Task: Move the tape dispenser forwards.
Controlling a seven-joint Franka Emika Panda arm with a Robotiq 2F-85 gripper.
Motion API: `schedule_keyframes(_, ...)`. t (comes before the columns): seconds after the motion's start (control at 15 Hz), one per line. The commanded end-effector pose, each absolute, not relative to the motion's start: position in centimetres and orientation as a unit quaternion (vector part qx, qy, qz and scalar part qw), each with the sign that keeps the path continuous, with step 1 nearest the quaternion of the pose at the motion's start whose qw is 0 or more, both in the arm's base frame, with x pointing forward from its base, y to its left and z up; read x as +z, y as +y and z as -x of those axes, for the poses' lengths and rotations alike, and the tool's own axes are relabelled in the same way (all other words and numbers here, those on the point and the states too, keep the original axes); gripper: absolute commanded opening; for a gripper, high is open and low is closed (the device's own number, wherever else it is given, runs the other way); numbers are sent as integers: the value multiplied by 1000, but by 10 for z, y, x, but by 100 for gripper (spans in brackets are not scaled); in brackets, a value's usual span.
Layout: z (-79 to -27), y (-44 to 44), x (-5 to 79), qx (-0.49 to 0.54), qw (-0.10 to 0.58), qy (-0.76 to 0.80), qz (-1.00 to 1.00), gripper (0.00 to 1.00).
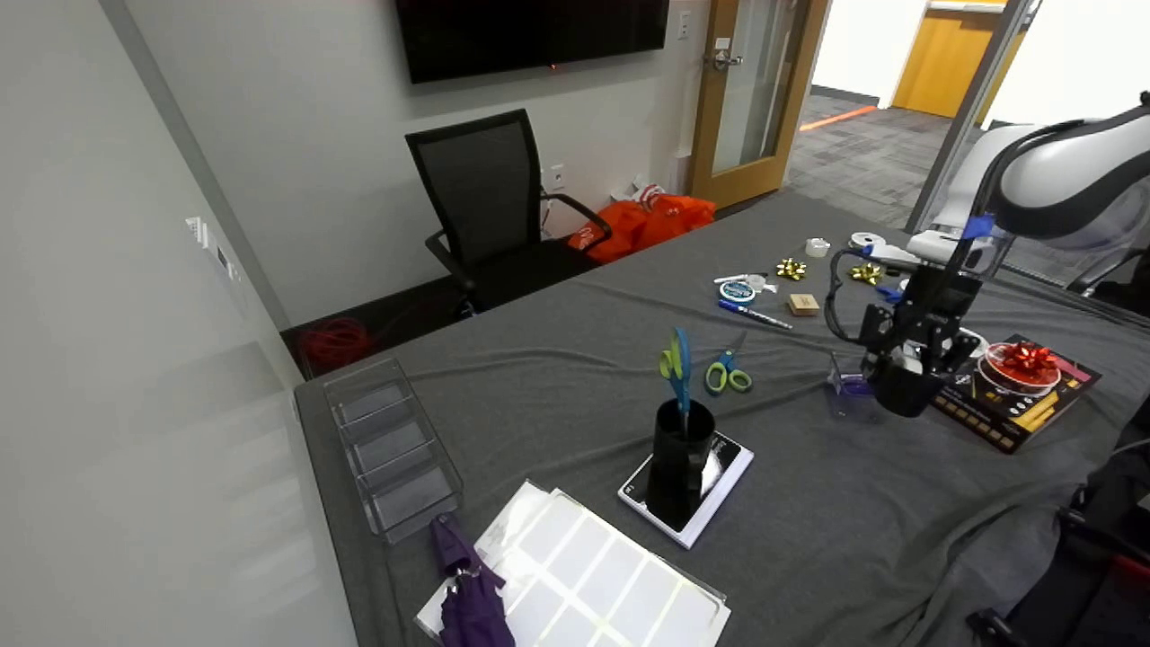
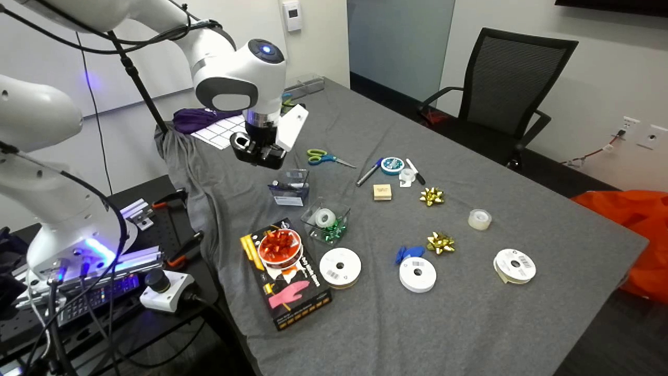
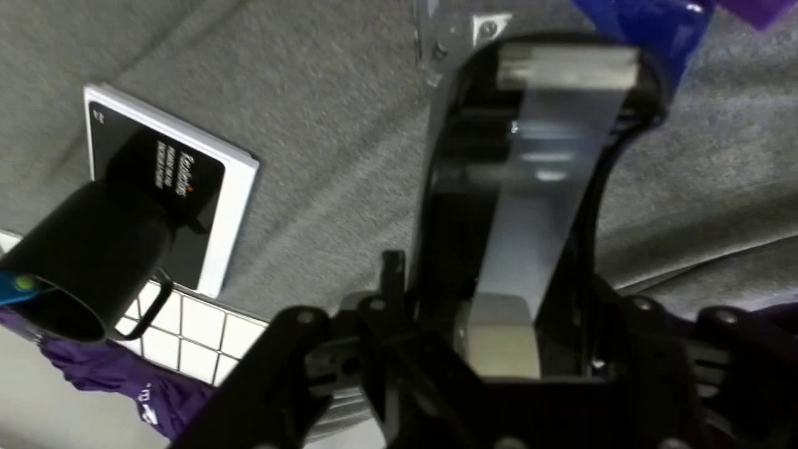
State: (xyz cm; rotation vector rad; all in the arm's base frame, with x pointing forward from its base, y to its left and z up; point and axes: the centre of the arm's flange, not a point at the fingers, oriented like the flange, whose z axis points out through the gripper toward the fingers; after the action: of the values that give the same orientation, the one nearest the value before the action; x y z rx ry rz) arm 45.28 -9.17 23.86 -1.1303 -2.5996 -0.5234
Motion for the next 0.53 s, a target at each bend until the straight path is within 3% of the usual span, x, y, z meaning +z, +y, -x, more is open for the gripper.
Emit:
schedule_keyframes(0.0,-412,-43,227,-150,88,-867,467,36)
schedule_keyframes(0.47,-388,21,221,-117,40,-806,579,36)
